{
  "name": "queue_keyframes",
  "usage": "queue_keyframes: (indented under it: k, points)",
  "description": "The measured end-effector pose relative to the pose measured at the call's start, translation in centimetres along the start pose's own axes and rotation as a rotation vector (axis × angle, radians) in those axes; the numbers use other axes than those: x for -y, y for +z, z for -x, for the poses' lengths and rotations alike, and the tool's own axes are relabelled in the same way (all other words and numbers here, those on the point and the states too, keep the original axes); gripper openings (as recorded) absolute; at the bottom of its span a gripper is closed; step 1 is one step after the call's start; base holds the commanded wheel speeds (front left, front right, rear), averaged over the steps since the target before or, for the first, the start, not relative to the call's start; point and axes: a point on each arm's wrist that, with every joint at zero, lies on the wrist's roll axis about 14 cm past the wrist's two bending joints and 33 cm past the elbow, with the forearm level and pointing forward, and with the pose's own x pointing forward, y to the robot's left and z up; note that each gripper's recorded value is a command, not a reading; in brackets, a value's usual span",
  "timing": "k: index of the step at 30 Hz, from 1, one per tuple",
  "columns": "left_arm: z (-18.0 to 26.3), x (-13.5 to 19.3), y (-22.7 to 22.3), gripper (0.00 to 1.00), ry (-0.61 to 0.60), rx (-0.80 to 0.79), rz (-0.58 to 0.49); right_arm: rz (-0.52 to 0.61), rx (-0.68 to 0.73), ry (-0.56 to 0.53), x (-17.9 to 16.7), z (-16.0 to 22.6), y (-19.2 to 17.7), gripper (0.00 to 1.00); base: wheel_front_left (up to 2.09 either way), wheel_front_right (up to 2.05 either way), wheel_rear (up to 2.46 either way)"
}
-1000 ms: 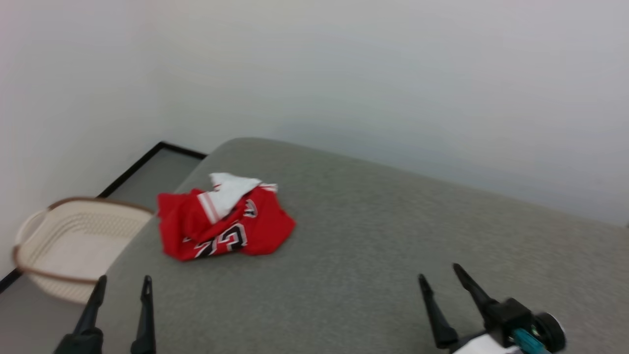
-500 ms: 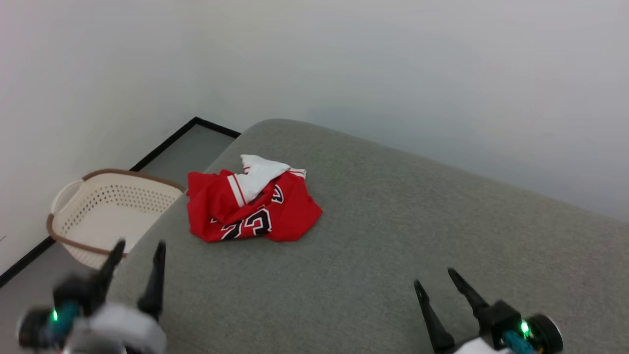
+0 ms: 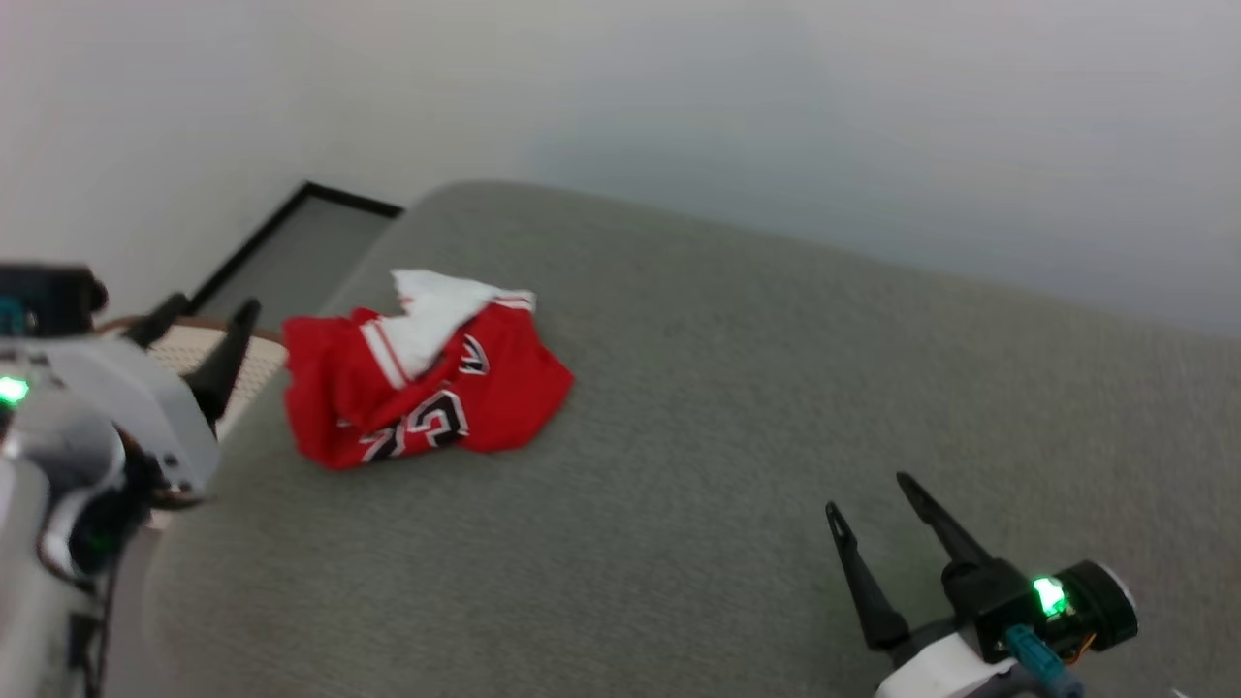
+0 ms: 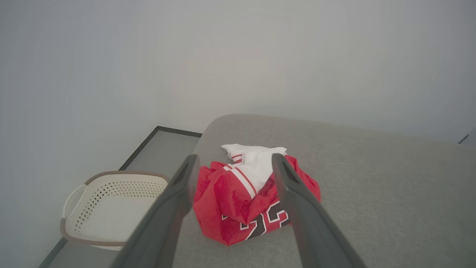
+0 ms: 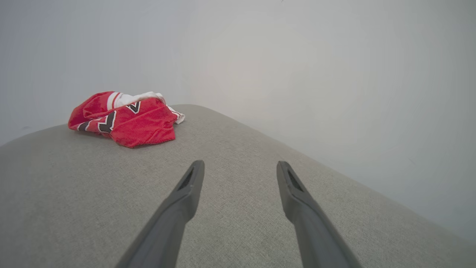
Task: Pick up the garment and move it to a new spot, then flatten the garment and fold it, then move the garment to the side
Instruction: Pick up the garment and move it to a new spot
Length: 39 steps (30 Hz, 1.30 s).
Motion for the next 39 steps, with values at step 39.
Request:
queue_keyframes:
  k: [39]
  points:
    - [-13.8,5.7,-24.1,1.0,-0.009,-1.15,0.045,-0.057,-0.261,-0.204,10.2,2.4,-8.9,1.0,0.0,0.0,0.0]
